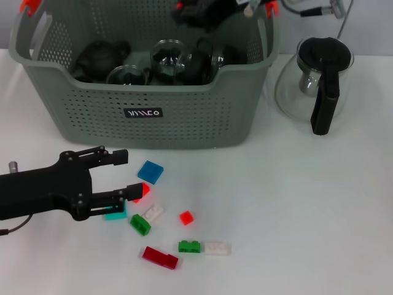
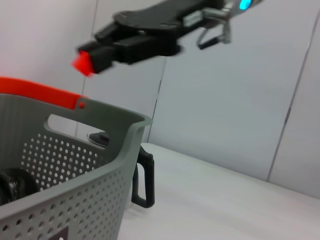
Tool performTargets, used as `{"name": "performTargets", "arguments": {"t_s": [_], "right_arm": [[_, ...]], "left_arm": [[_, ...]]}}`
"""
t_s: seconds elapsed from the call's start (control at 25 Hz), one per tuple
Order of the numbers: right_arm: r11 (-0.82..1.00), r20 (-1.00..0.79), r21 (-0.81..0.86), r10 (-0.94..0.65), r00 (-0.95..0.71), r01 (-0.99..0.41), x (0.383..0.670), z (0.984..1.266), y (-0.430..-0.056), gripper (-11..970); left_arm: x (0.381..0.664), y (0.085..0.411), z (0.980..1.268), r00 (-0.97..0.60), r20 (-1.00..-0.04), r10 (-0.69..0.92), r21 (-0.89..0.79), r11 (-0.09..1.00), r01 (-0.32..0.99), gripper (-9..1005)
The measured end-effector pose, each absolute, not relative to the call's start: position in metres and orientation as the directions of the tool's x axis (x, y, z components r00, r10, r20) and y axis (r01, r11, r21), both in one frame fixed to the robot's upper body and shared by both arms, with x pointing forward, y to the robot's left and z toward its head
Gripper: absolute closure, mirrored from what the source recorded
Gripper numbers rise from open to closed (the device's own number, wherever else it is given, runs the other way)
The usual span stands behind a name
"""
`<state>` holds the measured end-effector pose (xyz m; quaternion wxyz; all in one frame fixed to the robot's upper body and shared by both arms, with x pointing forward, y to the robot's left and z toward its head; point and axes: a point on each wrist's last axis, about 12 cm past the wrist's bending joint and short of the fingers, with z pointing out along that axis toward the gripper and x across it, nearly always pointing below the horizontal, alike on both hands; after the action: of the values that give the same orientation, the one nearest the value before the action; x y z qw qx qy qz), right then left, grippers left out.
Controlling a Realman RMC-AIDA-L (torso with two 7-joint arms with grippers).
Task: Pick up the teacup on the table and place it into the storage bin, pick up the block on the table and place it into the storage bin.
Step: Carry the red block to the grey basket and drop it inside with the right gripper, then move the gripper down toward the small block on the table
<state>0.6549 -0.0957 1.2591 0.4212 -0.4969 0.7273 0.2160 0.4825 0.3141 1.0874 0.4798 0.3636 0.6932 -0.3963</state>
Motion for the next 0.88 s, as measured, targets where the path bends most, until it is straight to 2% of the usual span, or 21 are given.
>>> {"name": "performTargets", "arguments": {"t_s": [0.28,0.48,0.72,0.88], "right_arm": [[0.482,-0.756,-0.145,-0.618,-0.218,-0.864,0.680,1.235,-0.095,780],[0.484,-0.743,-0.181,-0.637,-0.203,-0.856,0.681,1.234,-0.092,779],[0.506,-0.770,-0.211,-0.613,-0.177,-0.836,0.682,1.241,-0.095,492],[0.500,-0.813,-0.187,-0.562,-0.152,-0.846,0.672,1.250,-0.104,290]], "left_arm": [[0.482,0.314,1.087,-0.280,-0.951,0.130,-0.204,0.418,0.885,229],[0.482,0.314,1.087,-0.283,-0.951,0.128,-0.206,0.420,0.884,229],[0.483,0.315,1.087,-0.281,-0.951,0.128,-0.203,0.427,0.881,229],[0.480,0.316,1.085,-0.286,-0.949,0.129,-0.207,0.428,0.880,229]]}}
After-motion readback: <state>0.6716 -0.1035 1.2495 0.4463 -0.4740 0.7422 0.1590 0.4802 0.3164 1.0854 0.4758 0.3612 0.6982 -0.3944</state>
